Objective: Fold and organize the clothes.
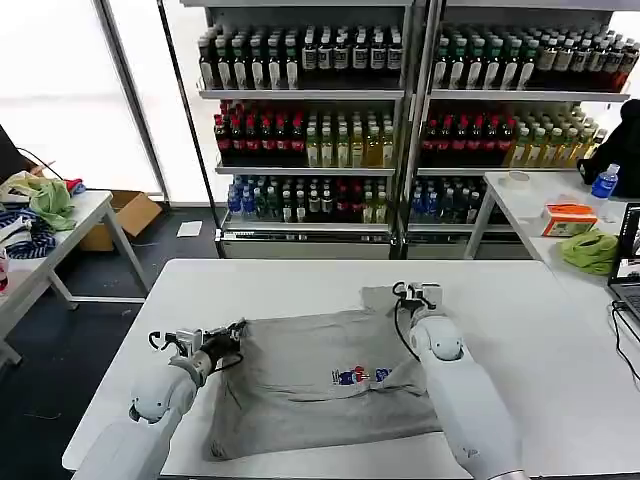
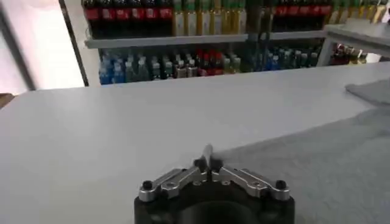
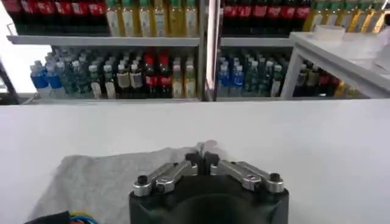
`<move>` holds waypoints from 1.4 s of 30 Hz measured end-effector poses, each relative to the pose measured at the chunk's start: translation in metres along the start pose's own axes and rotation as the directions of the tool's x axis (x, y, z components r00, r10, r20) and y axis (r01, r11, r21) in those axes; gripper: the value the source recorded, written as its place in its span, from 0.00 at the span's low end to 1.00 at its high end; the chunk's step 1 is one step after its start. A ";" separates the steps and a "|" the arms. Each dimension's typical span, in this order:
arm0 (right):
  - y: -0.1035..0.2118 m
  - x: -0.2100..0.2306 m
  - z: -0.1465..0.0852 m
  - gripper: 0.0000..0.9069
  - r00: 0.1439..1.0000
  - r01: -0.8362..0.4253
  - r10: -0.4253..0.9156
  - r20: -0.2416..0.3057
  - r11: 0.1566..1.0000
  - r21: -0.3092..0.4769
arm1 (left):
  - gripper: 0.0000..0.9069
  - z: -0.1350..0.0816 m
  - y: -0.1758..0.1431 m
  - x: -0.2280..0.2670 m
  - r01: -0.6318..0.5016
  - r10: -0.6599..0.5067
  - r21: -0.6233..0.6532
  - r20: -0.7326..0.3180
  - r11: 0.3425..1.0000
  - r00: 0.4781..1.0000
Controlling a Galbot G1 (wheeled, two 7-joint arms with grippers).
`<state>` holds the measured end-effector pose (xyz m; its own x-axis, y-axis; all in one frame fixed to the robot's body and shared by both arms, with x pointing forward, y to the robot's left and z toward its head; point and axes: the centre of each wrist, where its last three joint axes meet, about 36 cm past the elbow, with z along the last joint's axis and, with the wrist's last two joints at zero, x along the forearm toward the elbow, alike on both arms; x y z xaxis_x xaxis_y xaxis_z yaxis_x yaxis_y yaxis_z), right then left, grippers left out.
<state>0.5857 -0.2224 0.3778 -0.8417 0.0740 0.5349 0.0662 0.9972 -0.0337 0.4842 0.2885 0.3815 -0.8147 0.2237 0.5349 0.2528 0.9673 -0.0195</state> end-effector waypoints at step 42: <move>-0.025 0.185 0.053 0.00 0.961 0.051 -0.028 0.274 0.996 -0.075 | 0.00 0.023 -0.022 0.088 -0.023 0.035 -0.069 0.177 0.997 0.984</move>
<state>0.4001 -0.2331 0.4327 -0.9579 0.0448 0.2835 0.0634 0.9964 0.0569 0.3946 0.2897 0.4101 -0.8851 0.2747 0.3756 0.3068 0.9514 0.0271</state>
